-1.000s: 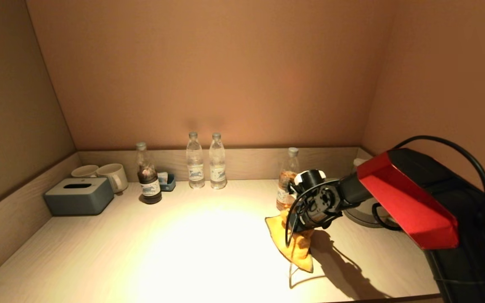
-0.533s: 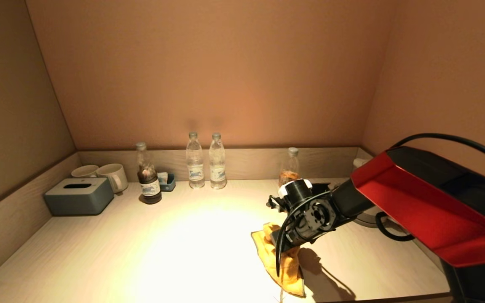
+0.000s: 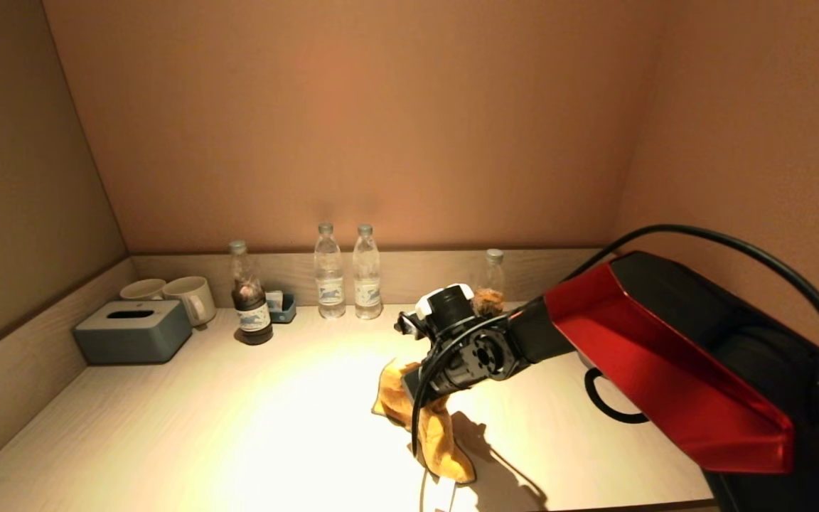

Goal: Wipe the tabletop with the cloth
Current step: Sweep the stains on the table

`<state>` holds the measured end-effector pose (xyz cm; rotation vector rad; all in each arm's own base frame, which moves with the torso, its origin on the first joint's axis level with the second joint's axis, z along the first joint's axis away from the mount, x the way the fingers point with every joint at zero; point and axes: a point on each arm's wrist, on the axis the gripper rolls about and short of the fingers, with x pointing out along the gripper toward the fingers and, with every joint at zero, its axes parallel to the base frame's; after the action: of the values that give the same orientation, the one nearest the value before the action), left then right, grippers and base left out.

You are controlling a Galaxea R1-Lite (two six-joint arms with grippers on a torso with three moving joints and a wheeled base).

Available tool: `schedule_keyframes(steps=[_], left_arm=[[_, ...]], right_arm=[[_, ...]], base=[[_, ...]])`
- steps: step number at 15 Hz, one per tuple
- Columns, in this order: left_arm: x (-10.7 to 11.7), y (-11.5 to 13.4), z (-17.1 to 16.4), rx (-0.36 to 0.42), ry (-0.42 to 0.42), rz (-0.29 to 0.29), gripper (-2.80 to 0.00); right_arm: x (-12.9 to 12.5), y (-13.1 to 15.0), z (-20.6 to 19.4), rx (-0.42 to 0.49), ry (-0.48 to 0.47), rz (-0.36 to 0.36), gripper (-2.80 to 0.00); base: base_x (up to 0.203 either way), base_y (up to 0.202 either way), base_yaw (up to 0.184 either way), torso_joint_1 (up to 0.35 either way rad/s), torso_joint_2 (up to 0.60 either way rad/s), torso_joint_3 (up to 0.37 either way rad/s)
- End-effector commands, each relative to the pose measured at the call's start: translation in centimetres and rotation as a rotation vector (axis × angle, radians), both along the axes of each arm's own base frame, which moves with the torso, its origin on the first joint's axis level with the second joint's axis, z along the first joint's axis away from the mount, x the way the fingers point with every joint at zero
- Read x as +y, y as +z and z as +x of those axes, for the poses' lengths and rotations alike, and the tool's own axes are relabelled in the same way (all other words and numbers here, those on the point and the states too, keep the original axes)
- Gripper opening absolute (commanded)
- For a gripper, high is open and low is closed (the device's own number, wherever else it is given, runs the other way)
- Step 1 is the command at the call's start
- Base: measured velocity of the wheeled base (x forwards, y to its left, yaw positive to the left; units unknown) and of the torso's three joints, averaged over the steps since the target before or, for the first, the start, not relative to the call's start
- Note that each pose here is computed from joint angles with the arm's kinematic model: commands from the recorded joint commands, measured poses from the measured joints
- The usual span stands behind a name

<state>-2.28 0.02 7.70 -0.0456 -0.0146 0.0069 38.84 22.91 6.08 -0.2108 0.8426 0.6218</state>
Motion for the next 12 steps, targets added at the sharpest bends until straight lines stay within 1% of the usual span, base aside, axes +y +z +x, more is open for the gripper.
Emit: schedule_keyframes(steps=[1,3,5,6,8,9,12], left_arm=[[0.0,0.0,0.0,-0.001,0.0,0.0,-2.8],[0.0,0.0,0.0,-0.001,0.0,0.0,-2.8],[0.0,0.0,0.0,-0.001,0.0,0.0,-2.8],[0.0,0.0,0.0,0.001,0.0,0.0,-2.8],[0.0,0.0,0.0,0.001,0.0,0.0,-2.8],[0.0,0.0,0.0,-0.001,0.0,0.0,-2.8],[0.0,0.0,0.0,0.0,0.0,0.0,-2.8]], right_arm=[[2.5,-1.4,1.4,-0.003,0.029,0.001,-2.8],[4.3,-2.0,2.1,-0.006,0.051,0.0,-2.8],[5.8,-2.0,2.7,-0.024,0.068,0.008,-2.8],[6.4,-2.7,2.7,-0.026,0.086,-0.001,-2.8],[6.9,-3.0,2.5,-0.035,0.107,-0.012,-2.8],[7.4,-3.9,2.3,-0.05,0.151,-0.04,-2.8],[7.3,-4.5,2.4,-0.043,0.152,-0.049,-2.8]], base=[[0.0,0.0,0.0,0.0,0.0,0.0],[0.0,0.0,0.0,0.0,0.0,0.0],[0.0,0.0,0.0,0.0,0.0,0.0],[0.0,0.0,0.0,0.0,0.0,0.0],[0.0,0.0,0.0,0.0,0.0,0.0],[0.0,0.0,0.0,0.0,0.0,0.0],[0.0,0.0,0.0,0.0,0.0,0.0]])
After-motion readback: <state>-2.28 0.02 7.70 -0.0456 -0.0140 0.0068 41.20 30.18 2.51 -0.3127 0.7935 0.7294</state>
